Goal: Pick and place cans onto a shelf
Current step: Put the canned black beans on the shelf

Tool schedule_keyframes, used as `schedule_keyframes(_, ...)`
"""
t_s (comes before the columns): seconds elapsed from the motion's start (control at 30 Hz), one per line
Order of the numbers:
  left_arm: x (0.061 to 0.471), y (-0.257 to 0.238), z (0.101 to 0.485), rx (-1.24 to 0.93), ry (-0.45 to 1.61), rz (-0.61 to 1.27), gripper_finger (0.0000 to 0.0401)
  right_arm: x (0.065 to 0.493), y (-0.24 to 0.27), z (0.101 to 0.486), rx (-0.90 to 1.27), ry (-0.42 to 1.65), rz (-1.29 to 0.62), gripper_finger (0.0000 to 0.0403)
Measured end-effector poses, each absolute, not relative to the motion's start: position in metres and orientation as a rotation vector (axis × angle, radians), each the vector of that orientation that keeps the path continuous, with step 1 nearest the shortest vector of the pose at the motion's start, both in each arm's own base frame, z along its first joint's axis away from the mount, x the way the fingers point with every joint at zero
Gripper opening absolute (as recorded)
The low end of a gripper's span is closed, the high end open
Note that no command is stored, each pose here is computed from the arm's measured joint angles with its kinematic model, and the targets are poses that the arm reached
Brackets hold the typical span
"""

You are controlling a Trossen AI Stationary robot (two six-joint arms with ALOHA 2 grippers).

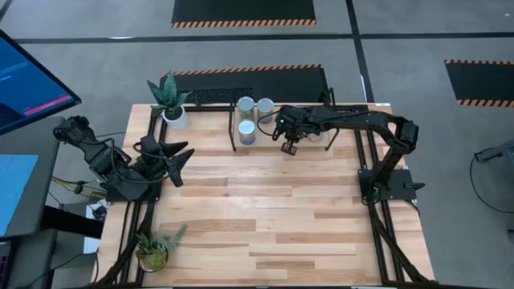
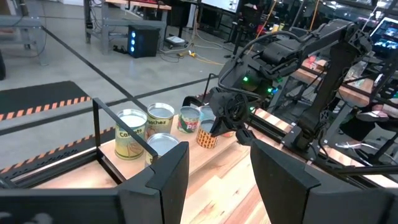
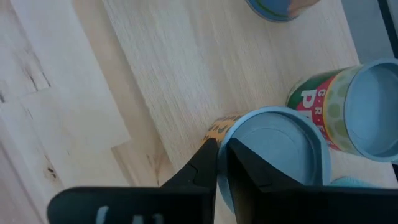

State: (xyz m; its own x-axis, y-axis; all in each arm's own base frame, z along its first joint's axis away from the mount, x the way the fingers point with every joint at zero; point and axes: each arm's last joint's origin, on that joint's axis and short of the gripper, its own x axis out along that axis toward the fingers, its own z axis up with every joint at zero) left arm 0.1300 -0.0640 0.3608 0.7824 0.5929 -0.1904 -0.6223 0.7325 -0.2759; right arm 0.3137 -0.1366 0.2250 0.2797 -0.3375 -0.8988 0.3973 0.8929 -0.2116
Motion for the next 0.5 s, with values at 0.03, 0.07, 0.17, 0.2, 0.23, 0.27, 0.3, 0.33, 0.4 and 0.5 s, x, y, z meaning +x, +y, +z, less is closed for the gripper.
schedule_keyframes(0.03,0.1300,-0.0640,0.3608,-0.336,0.092,0.669,0.0163,0.3137,-0.1366,0.2250,0.064,1.187,-0.497,0.0051)
schedule_keyframes(0.07,0.1300,-0.0640,0.3608,-0.336,0.092,0.669,0.0163,0.3138,-0.1367,0.2251,0.067,1.185,-0.498,0.0053)
schedule_keyframes(0.17,0.1300,-0.0640,0.3608,-0.336,0.092,0.669,0.0163,0.3140,-0.1367,0.2251,0.069,1.183,-0.499,0.0056)
schedule_keyframes(0.2,0.1301,-0.0640,0.3608,-0.335,0.092,0.669,0.0163,0.3139,-0.1367,0.2251,0.069,1.184,-0.499,0.0057)
schedule_keyframes(0.23,0.1300,-0.0640,0.3608,-0.335,0.092,0.669,0.0163,0.3139,-0.1367,0.2251,0.069,1.183,-0.500,0.0057)
schedule_keyframes(0.27,0.1300,-0.0640,0.3609,-0.335,0.092,0.670,0.0163,0.3139,-0.1367,0.2251,0.072,1.182,-0.503,0.0057)
schedule_keyframes(0.3,0.1301,-0.0640,0.3608,-0.335,0.092,0.669,0.0163,0.3140,-0.1367,0.2252,0.079,1.180,-0.508,0.0057)
schedule_keyframes(0.33,0.1300,-0.0640,0.3610,-0.336,0.092,0.669,0.0163,0.3138,-0.1374,0.2251,0.086,1.177,-0.514,0.0057)
schedule_keyframes(0.4,0.1300,-0.0640,0.3609,-0.335,0.092,0.669,0.0163,0.3134,-0.1383,0.2253,0.090,1.177,-0.518,0.0057)
schedule_keyframes(0.5,0.1300,-0.0640,0.3610,-0.335,0.092,0.669,0.0163,0.3144,-0.1401,0.2302,0.092,1.172,-0.523,0.0057)
